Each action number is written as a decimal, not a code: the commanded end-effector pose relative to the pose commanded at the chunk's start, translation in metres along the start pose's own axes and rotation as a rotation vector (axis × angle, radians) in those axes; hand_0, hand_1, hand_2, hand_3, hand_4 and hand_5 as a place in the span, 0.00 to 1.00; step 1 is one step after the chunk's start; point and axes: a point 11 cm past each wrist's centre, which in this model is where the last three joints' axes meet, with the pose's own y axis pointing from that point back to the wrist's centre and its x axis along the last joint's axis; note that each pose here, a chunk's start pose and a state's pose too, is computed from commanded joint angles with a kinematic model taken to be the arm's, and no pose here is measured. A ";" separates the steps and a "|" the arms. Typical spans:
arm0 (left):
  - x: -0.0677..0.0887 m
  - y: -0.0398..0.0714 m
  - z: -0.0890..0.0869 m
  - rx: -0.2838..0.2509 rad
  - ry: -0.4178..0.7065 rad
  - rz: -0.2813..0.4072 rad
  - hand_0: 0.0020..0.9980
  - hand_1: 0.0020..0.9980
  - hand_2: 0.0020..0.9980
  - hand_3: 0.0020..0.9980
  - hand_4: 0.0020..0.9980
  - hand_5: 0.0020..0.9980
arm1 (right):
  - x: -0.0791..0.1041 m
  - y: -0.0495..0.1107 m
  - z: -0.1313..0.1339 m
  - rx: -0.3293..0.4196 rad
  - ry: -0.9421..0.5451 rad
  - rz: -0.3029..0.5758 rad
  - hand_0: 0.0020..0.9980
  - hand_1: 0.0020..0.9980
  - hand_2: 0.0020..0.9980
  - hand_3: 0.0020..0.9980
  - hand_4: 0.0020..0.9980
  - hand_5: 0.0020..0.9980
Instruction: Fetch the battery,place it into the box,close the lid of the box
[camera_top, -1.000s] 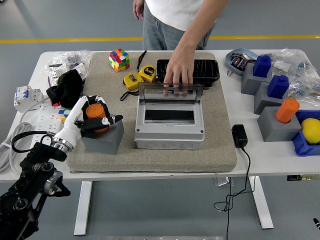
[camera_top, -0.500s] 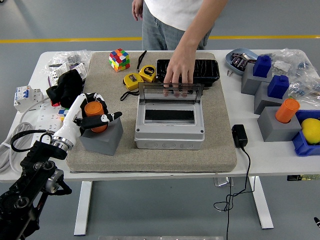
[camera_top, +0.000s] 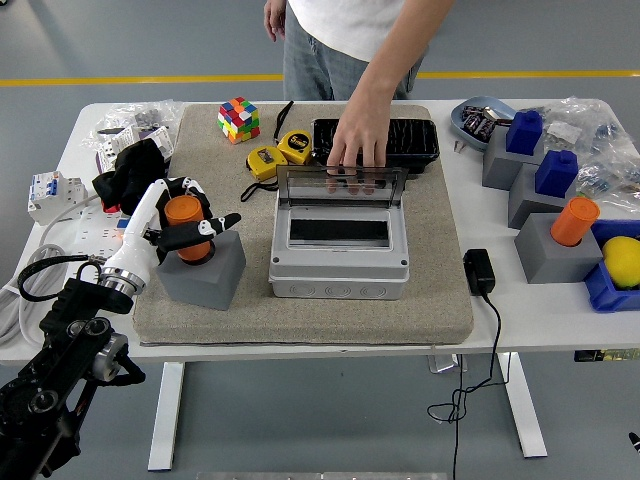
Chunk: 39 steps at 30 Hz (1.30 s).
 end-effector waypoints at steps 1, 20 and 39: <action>0.001 -0.001 0.003 -0.010 -0.001 0.007 0.04 0.06 0.10 0.10 1.00 0.00 | 0.000 0.000 0.000 0.000 0.000 0.000 0.91 0.91 0.86 0.90 1.00 1.00; -0.010 -0.035 0.112 -0.302 -0.726 -0.023 0.04 0.00 0.01 0.00 1.00 0.46 | 0.006 -0.001 0.000 -0.002 0.001 0.012 0.91 0.91 0.86 0.90 1.00 1.00; -0.086 -0.036 0.087 -0.379 -1.192 -0.312 0.04 0.00 0.00 0.00 0.91 0.76 | 0.017 -0.003 -0.005 -0.003 -0.016 0.039 0.91 0.91 0.86 0.90 1.00 1.00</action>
